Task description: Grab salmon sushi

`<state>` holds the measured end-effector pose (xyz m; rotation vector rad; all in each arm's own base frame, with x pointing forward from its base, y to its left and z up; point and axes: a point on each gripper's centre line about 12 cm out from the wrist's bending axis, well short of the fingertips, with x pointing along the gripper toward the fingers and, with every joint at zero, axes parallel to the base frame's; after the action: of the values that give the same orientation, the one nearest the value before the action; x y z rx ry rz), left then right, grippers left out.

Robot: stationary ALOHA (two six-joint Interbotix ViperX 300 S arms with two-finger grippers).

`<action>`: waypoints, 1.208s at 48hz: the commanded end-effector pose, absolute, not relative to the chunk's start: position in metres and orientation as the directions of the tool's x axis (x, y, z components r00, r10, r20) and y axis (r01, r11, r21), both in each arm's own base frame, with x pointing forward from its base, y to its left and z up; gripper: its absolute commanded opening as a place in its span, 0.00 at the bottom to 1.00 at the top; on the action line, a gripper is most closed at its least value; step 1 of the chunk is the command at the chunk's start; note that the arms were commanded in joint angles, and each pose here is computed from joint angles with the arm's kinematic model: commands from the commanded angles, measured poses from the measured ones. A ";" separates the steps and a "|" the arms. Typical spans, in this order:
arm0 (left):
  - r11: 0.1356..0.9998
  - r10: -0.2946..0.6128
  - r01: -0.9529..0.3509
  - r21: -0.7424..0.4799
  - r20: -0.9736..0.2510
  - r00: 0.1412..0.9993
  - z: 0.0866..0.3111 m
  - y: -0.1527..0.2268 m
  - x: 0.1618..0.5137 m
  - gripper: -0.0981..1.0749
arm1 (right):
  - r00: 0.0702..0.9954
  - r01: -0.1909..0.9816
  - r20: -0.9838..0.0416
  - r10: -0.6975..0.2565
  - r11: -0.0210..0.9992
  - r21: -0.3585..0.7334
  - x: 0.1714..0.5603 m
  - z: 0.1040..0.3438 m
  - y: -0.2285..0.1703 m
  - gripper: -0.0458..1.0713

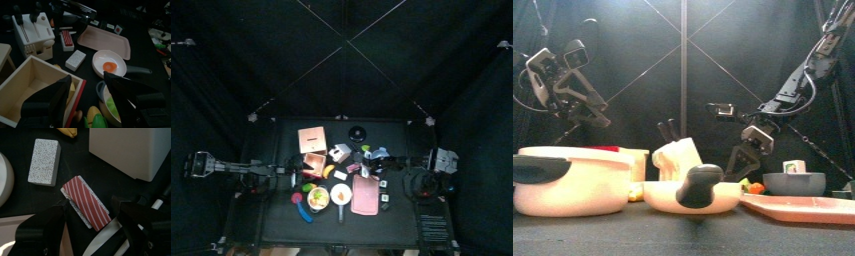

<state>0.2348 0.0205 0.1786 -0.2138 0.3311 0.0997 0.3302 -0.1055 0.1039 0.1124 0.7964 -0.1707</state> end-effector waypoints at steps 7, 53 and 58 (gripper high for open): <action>0.973 0.061 -0.126 -0.194 -0.311 0.949 0.184 0.020 0.238 0.85 | 0.709 0.196 -0.696 -0.116 0.980 0.036 0.334 0.113 -0.108 0.73; 0.973 0.061 -0.126 -0.193 -0.309 0.949 0.185 0.020 0.238 0.85 | 0.753 0.235 -0.630 -0.191 0.972 -0.013 0.330 0.168 -0.086 0.48; 0.973 0.061 -0.126 -0.193 -0.309 0.949 0.185 0.020 0.238 0.85 | 0.752 0.232 -0.632 -0.188 0.973 -0.014 0.331 0.169 -0.082 0.48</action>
<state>0.2348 0.0205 0.1786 -0.2138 0.3311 0.0997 0.3291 -0.0843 0.1533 0.0734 0.7251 -0.2307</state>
